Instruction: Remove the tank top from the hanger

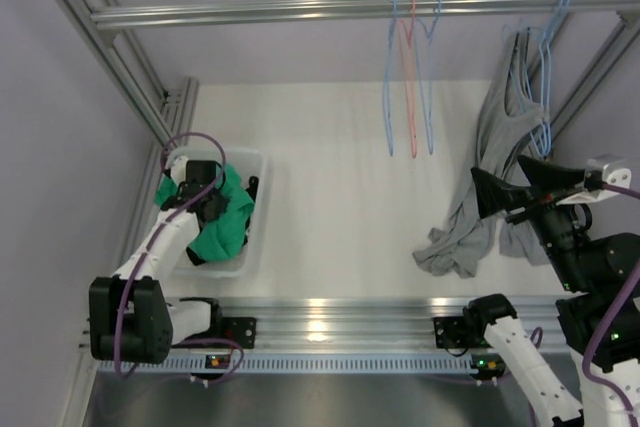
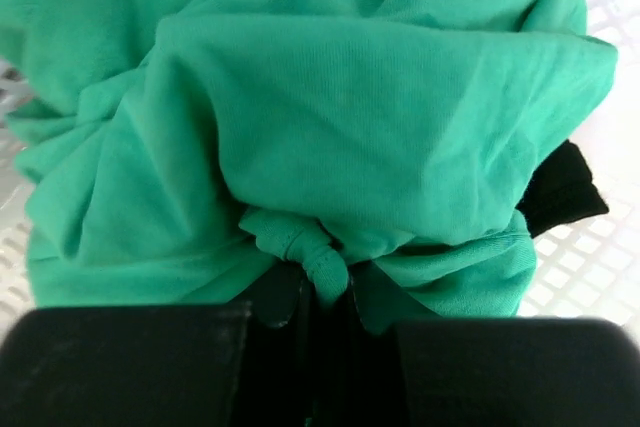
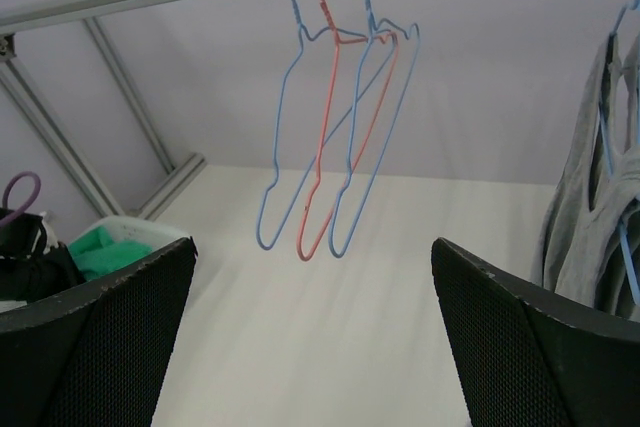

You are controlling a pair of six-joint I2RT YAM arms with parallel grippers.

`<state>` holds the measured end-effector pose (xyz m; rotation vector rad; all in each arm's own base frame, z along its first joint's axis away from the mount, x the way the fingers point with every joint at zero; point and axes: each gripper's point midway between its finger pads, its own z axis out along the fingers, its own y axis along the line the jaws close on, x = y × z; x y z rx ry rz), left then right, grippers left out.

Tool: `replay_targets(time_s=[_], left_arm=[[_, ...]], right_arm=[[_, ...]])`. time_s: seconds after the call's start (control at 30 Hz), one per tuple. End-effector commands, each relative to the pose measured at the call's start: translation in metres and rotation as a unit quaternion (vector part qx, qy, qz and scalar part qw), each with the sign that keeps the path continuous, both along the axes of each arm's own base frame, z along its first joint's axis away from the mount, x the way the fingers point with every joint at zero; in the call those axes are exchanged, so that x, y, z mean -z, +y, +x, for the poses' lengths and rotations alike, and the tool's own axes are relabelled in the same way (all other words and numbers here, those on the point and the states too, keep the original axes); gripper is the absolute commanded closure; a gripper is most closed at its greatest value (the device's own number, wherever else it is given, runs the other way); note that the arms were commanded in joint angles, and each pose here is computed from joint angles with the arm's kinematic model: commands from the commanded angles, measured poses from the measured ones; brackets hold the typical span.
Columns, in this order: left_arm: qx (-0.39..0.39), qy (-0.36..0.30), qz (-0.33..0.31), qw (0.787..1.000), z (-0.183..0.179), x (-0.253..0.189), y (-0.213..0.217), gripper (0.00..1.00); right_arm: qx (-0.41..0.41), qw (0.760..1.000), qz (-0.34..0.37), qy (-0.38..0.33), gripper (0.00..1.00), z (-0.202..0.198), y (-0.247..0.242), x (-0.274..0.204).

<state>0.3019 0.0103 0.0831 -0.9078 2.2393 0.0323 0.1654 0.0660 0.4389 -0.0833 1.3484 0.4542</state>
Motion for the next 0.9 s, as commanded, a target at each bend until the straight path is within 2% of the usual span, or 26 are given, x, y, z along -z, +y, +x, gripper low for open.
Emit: replay_targets(time_s=[0.0,0.03,0.07,0.13,0.2,0.23,0.27,0.3,0.37,0.4,0.47,0.53,0.57,0.6,0.63,0.7,0.77,0.8,0.87], left_arm=[[-0.045,-0.033,0.028,0.998,-0.006,-0.009,0.019,0.98],[-0.046,-0.041,0.027,0.998,-0.007,-0.013,0.020,0.74],[-0.044,-0.049,0.026,0.997,-0.008,-0.017,0.019,0.60],[-0.031,-0.077,0.014,0.996,-0.007,-0.038,0.014,0.40],[-0.018,-0.118,0.006,0.993,-0.001,-0.074,0.009,0.10],[0.000,-0.117,0.004,0.993,-0.003,-0.084,0.005,0.01],[0.011,-0.125,0.003,0.992,-0.003,-0.097,0.003,0.01],[0.023,-0.157,0.003,0.987,0.000,-0.129,0.000,0.01],[0.055,-0.160,0.007,0.986,-0.008,-0.151,-0.005,0.01],[0.065,-0.192,0.009,0.979,-0.011,-0.180,-0.007,0.01],[0.097,-0.199,0.017,0.975,-0.024,-0.197,-0.012,0.01],[0.129,-0.240,0.022,0.962,-0.039,-0.230,-0.019,0.01],[0.180,-0.250,0.019,0.951,-0.045,-0.236,-0.033,0.01],[0.204,-0.274,0.021,0.940,-0.055,-0.249,-0.039,0.01],[0.234,-0.285,0.015,0.929,-0.062,-0.254,-0.048,0.01],[0.288,-0.309,0.012,0.906,-0.081,-0.261,-0.065,0.01],[0.316,-0.309,-0.007,0.897,-0.092,-0.248,-0.077,0.01],[0.346,-0.321,-0.015,0.881,-0.105,-0.248,-0.088,0.01],[0.363,-0.307,-0.025,0.880,-0.111,-0.227,-0.094,0.01]], right_arm=[[-0.018,1.000,-0.008,-0.001,0.01,0.007,0.008,-0.002],[-0.018,1.000,-0.008,-0.002,0.01,0.007,0.008,-0.004],[-0.018,1.000,-0.009,0.005,0.01,0.012,0.010,-0.003],[-0.003,1.000,-0.016,0.015,0.01,0.017,0.005,-0.008],[0.020,0.999,-0.027,0.039,0.01,0.034,0.001,-0.013],[0.030,0.997,-0.039,0.056,0.01,0.040,-0.002,-0.009],[0.039,0.995,-0.045,0.075,0.01,0.053,-0.002,-0.006],[0.052,0.995,-0.050,0.074,0.01,0.055,-0.007,-0.014],[0.079,0.990,-0.061,0.096,0.01,0.072,-0.013,-0.014],[0.099,0.989,-0.062,0.088,0.01,0.073,-0.020,-0.028],[0.120,0.983,-0.086,0.112,0.01,0.092,-0.025,-0.023],[0.156,0.975,-0.111,0.112,0.01,0.103,-0.037,-0.036],[0.173,0.966,-0.128,0.143,0.01,0.124,-0.043,-0.024],[0.185,0.964,-0.133,0.137,0.02,0.129,-0.048,-0.035],[0.193,0.956,-0.154,0.157,0.03,0.148,-0.053,-0.026],[0.202,0.952,-0.168,0.157,0.10,0.157,-0.057,-0.035],[0.223,0.944,-0.178,0.169,0.15,0.170,-0.064,-0.031],[0.234,0.941,-0.179,0.166,0.20,0.171,-0.069,-0.036],[0.229,0.943,-0.177,0.162,0.28,0.175,-0.072,-0.040]])
